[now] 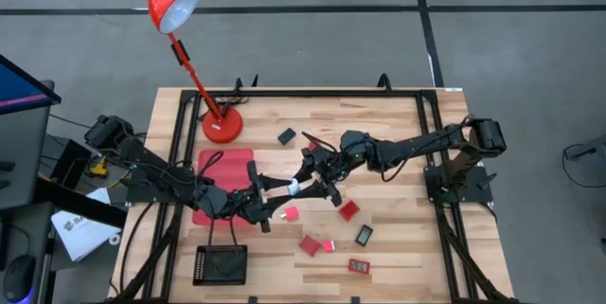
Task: Pick & Place Office items
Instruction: Put the white charger adapter into the red bin
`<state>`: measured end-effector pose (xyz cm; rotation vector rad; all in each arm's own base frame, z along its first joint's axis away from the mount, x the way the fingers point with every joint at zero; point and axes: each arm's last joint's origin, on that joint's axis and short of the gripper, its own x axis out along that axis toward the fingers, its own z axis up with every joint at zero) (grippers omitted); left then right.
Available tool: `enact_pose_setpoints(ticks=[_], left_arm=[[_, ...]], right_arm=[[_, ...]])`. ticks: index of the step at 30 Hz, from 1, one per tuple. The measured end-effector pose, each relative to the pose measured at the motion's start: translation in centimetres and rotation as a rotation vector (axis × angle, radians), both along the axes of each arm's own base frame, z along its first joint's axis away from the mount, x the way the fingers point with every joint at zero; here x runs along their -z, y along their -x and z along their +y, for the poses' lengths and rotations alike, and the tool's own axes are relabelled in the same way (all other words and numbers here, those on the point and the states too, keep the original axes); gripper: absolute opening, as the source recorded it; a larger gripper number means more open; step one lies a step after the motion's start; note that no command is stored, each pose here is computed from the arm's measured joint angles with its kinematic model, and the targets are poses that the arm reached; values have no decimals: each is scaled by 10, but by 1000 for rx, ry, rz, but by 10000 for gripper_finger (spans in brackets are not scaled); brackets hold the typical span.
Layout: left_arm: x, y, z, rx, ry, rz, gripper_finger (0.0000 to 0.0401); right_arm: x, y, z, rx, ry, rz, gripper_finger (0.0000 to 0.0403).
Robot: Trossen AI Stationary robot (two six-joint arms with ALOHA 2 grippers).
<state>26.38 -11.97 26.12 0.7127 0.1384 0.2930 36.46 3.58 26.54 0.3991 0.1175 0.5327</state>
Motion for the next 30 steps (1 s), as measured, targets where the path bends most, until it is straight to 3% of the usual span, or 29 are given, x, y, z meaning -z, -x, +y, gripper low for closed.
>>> enact_pose_setpoints(ticks=[14, 26, 30], left_arm=[[0, 0, 0, 3, 1, -3, 162], [1, 0, 0, 14, -2, 5, 162], [3, 1, 2, -38, -13, 20, 162]], right_arm=[[-1, 0, -6, 21, 23, -12, 239], [-5, -1, -20, 71, 45, -44, 240], [-5, -1, -30, 87, 46, -43, 240]])
